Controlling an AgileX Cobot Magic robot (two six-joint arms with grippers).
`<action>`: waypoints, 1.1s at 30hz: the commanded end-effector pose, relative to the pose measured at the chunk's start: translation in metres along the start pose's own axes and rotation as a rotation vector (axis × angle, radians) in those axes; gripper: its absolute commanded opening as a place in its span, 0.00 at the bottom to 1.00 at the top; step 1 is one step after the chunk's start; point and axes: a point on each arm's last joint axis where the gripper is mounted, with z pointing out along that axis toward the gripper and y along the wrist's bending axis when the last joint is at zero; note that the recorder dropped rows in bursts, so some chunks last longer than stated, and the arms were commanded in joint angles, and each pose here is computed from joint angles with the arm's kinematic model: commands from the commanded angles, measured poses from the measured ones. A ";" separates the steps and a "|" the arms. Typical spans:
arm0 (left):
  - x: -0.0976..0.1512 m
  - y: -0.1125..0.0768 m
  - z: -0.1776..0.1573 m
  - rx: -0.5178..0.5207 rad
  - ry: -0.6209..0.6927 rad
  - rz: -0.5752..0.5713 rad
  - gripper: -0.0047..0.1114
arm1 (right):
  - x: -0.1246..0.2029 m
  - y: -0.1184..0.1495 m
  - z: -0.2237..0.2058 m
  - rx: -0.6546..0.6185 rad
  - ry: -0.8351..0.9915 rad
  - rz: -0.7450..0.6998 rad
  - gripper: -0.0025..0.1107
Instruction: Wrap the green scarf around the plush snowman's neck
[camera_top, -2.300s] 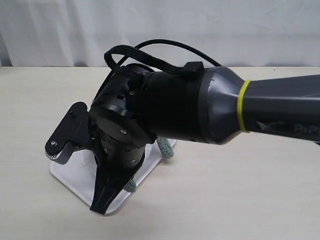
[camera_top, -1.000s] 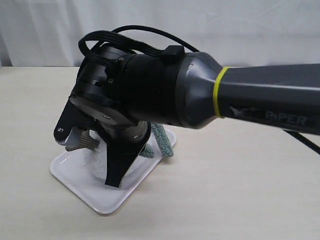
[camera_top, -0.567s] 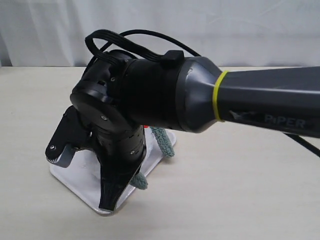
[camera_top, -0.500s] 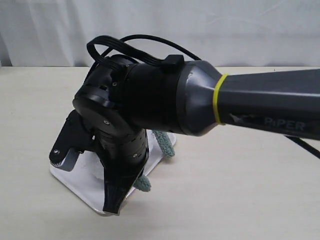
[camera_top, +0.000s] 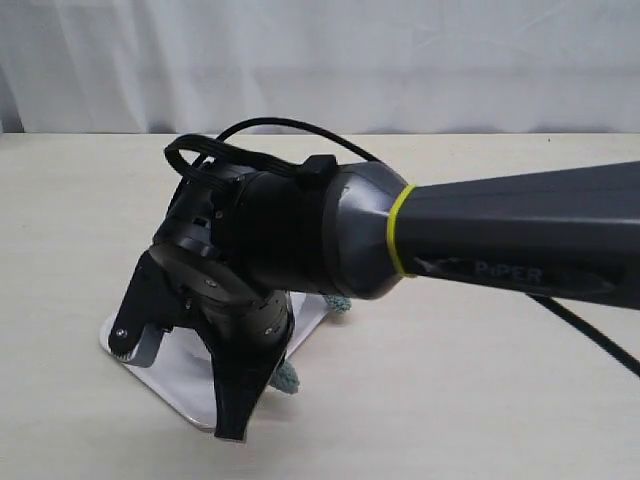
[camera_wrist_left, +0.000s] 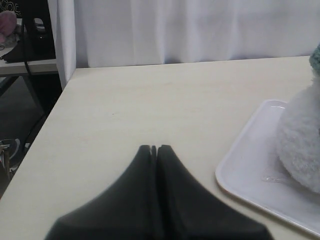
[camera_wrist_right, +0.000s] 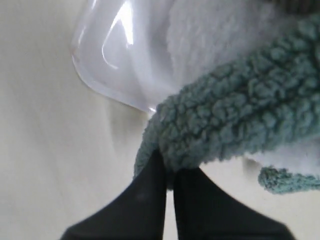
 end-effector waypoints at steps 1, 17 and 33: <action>0.000 0.000 0.000 0.001 -0.012 0.003 0.04 | 0.006 -0.004 0.005 0.055 0.077 -0.042 0.06; 0.000 0.000 0.000 0.001 -0.012 0.003 0.04 | 0.007 -0.010 -0.012 0.090 0.037 -0.047 0.41; 0.000 0.000 0.000 0.001 -0.012 0.003 0.04 | 0.008 -0.026 -0.106 0.163 -0.437 0.166 0.06</action>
